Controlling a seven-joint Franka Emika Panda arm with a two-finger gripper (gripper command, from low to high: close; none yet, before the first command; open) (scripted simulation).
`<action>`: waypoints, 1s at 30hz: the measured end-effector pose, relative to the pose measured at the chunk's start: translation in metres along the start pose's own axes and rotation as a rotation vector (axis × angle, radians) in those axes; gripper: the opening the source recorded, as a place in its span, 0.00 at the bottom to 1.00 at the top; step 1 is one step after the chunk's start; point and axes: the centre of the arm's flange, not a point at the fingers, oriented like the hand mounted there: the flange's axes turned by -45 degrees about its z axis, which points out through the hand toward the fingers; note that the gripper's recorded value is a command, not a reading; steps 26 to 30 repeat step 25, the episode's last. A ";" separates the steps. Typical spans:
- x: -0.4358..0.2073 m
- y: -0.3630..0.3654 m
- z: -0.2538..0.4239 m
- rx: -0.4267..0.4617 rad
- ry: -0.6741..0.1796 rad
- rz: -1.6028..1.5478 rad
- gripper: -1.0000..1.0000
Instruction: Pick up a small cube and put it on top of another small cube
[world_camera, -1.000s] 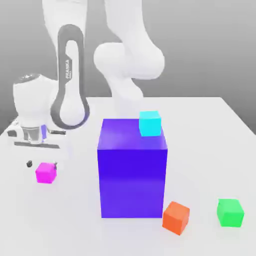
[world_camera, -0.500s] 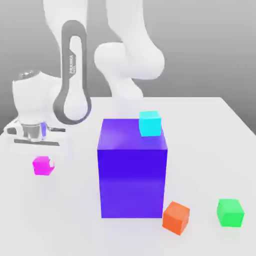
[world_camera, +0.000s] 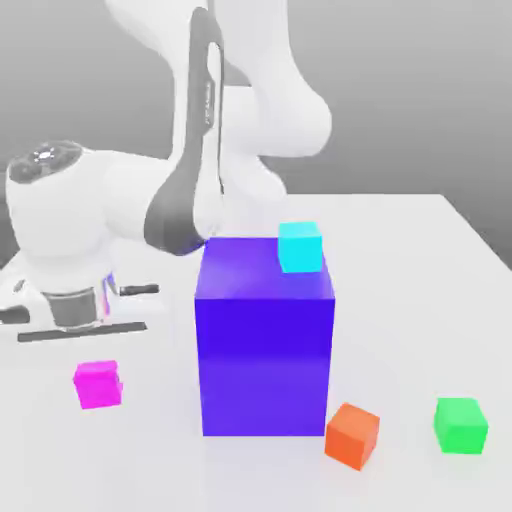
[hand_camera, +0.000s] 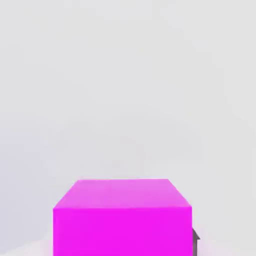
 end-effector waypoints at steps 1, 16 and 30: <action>0.015 -0.021 -0.002 -0.002 0.001 -0.034 0.00; 0.053 -0.390 -0.021 -0.041 0.055 -0.523 0.00; 0.046 -0.412 0.040 -0.049 0.068 -0.558 1.00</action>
